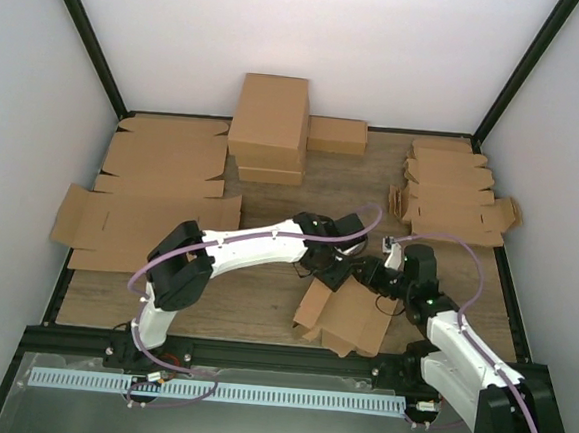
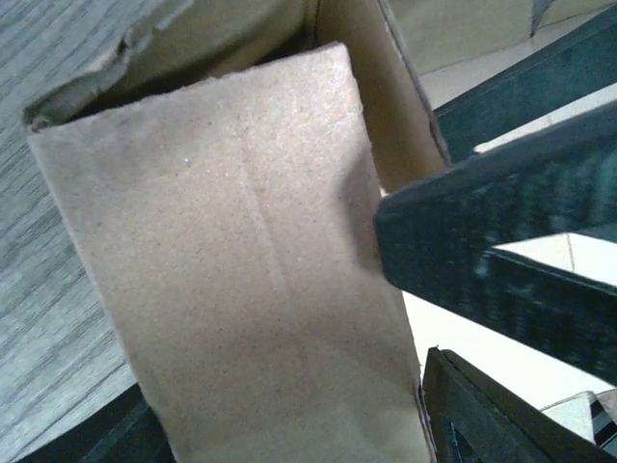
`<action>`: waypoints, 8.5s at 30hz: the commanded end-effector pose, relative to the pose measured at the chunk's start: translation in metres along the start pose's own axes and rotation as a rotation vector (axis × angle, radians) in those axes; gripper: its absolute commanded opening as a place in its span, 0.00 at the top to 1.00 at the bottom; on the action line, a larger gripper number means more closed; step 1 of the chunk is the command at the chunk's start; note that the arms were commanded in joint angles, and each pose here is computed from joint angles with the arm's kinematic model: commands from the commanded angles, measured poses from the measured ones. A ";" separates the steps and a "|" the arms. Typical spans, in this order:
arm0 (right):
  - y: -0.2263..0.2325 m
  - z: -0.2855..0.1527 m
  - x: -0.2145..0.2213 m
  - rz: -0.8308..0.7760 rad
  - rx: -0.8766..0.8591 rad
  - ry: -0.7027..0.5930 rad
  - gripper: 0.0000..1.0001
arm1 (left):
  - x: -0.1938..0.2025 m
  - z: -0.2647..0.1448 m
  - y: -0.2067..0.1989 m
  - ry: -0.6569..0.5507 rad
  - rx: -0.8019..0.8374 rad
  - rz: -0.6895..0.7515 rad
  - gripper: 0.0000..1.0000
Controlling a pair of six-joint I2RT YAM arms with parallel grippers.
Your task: Fold the paper box
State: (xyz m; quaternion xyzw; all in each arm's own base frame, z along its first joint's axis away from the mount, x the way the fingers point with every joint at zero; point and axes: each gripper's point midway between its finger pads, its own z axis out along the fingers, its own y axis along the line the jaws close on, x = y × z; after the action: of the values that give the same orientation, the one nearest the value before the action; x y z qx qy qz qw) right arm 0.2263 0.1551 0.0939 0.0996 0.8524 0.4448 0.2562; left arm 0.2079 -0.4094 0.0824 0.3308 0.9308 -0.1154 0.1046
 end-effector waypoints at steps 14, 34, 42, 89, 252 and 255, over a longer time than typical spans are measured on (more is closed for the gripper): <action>0.067 0.016 -0.007 -0.148 -0.193 0.082 0.50 | 0.016 -0.034 0.100 0.085 -0.121 0.101 0.40; 0.009 -0.011 -0.072 -0.263 0.197 -0.166 0.44 | 0.006 -0.047 0.053 -0.005 0.163 0.116 0.45; -0.003 0.003 -0.073 -0.305 0.207 -0.151 0.48 | 0.003 -0.056 0.035 -0.030 0.208 0.131 0.45; 0.036 0.014 -0.013 -0.570 0.215 -0.127 0.99 | 0.001 -0.075 0.018 -0.069 0.244 0.127 0.45; 0.047 0.116 -0.091 -0.439 -0.062 -0.025 0.98 | -0.016 -0.040 0.130 -0.202 0.402 -0.231 0.42; 0.043 0.127 -0.085 -0.435 -0.076 0.018 0.99 | -0.016 -0.038 0.129 -0.198 0.402 -0.230 0.43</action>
State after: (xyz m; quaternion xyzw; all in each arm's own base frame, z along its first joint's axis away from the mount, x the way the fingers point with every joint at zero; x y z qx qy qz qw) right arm 0.3592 0.2241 0.0999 -0.0916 0.8411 0.3869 0.3667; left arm 0.2965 -0.3047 0.1032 0.2107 0.9094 -0.3408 0.1117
